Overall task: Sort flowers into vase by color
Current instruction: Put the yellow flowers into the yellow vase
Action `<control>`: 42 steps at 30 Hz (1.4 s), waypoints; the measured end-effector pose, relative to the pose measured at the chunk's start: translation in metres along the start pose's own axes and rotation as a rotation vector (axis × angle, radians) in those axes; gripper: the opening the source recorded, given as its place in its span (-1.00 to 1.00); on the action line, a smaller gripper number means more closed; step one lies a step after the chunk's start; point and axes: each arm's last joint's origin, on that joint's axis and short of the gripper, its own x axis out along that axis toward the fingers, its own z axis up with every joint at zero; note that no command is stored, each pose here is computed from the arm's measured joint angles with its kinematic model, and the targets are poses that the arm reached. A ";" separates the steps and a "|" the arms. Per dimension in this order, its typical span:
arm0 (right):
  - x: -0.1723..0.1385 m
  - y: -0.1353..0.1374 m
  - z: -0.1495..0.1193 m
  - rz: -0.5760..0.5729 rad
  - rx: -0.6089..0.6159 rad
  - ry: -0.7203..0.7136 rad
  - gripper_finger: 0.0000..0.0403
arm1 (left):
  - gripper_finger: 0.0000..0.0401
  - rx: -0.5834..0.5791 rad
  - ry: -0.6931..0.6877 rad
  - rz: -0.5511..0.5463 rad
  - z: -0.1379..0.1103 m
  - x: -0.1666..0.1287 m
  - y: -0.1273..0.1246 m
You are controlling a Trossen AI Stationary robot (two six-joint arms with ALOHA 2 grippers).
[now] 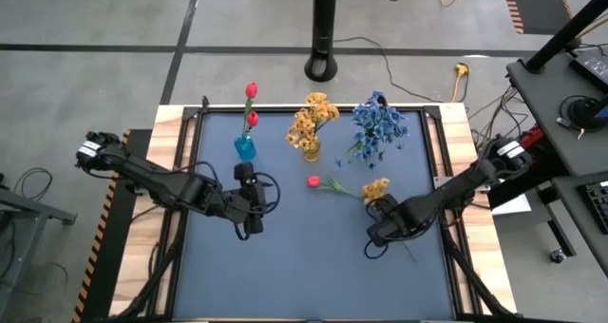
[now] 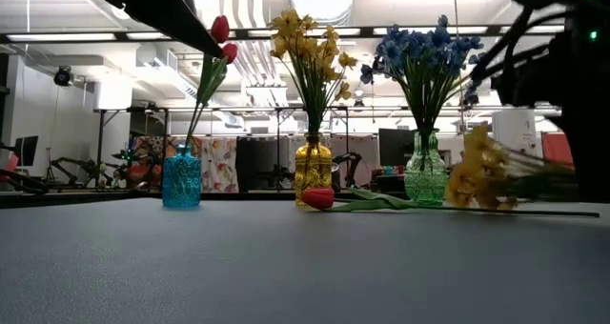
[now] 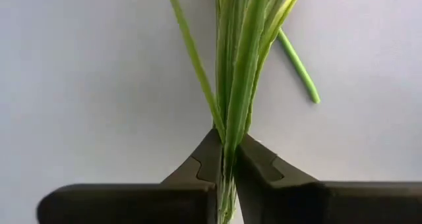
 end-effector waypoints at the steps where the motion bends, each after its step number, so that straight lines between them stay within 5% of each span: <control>1: -0.004 -0.002 0.000 0.016 0.002 -0.001 -0.89 | 0.05 0.003 -0.001 0.000 0.000 0.000 0.000; 14: -0.058 -0.002 -0.015 0.334 -0.128 -0.259 -0.91 | 0.05 0.025 -0.089 -0.041 0.011 0.004 -0.006; 21: -0.078 0.029 -0.016 0.596 -0.351 -0.567 -0.91 | 0.05 0.036 -0.165 -0.189 0.019 0.003 -0.011; 28: -0.113 0.066 -0.010 0.823 -0.612 -1.045 -0.91 | 0.05 0.074 -0.220 -0.264 0.025 0.006 -0.017; 35: -0.121 0.090 0.001 0.804 -0.718 -1.435 -0.91 | 0.05 0.101 -0.398 -0.248 0.042 0.015 -0.026; 42: -0.096 0.105 0.018 0.691 -0.748 -1.474 -0.91 | 0.05 0.073 -0.616 -0.305 0.059 0.024 -0.039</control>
